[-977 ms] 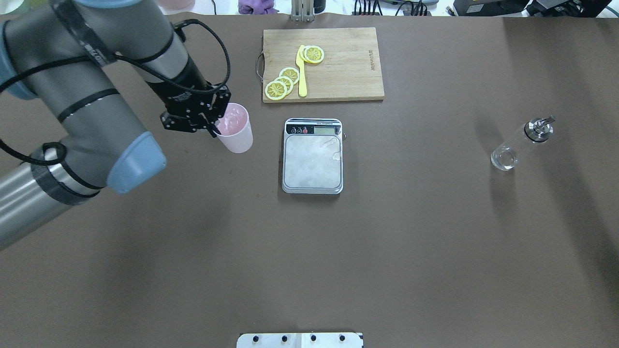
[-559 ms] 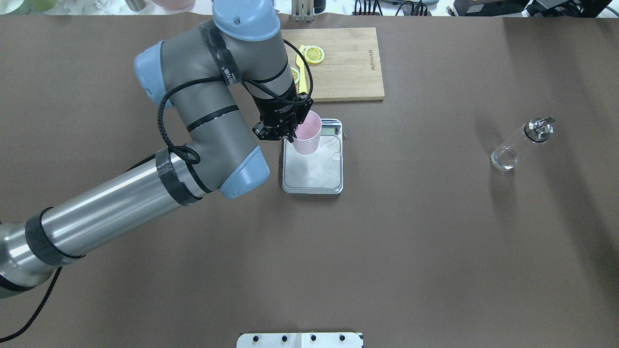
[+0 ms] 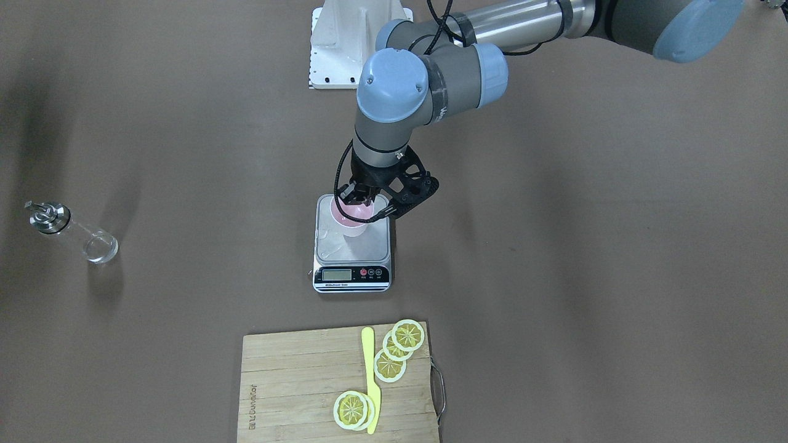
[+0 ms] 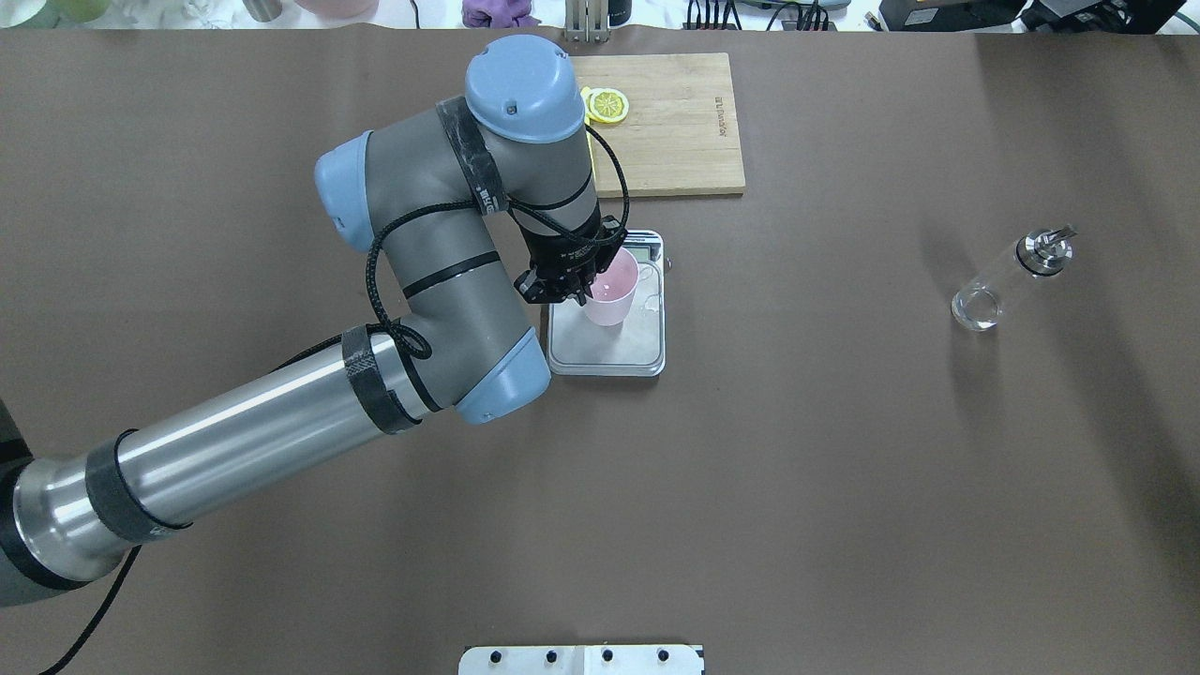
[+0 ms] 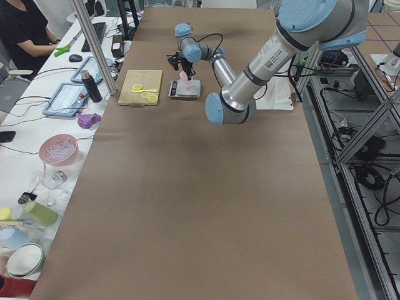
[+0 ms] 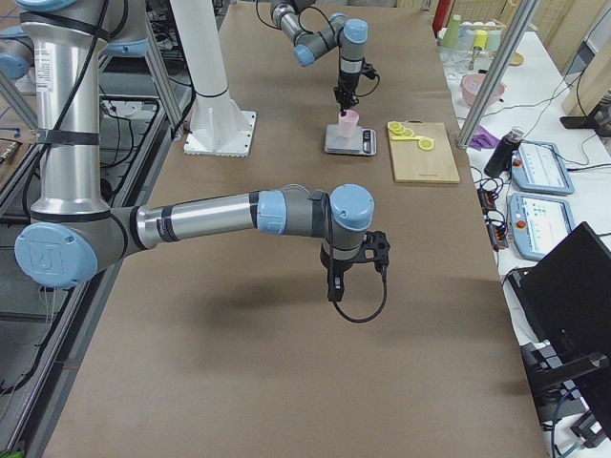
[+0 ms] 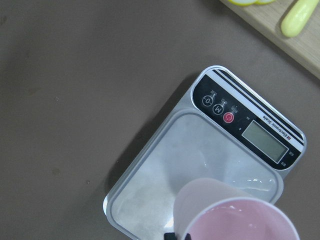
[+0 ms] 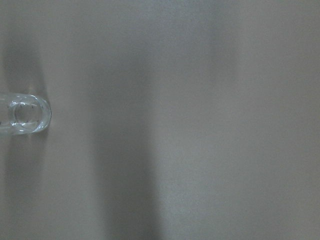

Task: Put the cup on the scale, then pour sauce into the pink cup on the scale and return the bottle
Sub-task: 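Carry the pink cup with the left gripper onto the scale, then open the left gripper and withdraw it from the cup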

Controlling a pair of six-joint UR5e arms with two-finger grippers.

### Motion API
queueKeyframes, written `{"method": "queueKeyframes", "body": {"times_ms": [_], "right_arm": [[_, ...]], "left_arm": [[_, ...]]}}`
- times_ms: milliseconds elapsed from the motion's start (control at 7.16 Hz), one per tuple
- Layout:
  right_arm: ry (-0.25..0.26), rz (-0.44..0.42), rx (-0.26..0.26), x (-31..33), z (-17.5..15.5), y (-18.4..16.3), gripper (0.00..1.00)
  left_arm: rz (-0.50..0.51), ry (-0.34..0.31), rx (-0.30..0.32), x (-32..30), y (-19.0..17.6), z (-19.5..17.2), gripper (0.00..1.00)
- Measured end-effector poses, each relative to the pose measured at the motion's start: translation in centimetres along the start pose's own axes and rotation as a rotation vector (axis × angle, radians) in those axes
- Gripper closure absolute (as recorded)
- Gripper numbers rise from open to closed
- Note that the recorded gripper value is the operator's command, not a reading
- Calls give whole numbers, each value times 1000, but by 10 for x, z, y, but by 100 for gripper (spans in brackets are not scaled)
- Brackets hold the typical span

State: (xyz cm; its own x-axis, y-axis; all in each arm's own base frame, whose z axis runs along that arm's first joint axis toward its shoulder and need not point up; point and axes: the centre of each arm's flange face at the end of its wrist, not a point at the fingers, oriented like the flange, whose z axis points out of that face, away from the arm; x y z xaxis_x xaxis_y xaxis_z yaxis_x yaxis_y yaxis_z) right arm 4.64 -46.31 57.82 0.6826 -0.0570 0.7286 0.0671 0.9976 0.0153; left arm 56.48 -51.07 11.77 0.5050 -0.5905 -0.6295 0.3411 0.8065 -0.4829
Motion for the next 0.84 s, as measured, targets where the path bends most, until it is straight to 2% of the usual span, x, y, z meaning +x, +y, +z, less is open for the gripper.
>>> {"method": "queueKeyframes", "body": {"times_ms": [140, 279, 559, 698, 838], "right_arm": [[0, -2, 2, -1, -1, 0, 0], [0, -3, 2, -1, -1, 0, 0], [0, -4, 4, -2, -2, 0, 0], [-3, -5, 5, -3, -2, 0, 0], [-8, -6, 7, -4, -3, 0, 0]], "left_arm": [[2, 0, 1, 0, 2, 2, 100], [0, -2, 2, -1, 2, 4, 93], [-14, -5, 2, -2, 2, 7, 28], [-21, -5, 2, -2, 3, 7, 1], [-20, 1, 2, -2, 4, 5, 1]]}}
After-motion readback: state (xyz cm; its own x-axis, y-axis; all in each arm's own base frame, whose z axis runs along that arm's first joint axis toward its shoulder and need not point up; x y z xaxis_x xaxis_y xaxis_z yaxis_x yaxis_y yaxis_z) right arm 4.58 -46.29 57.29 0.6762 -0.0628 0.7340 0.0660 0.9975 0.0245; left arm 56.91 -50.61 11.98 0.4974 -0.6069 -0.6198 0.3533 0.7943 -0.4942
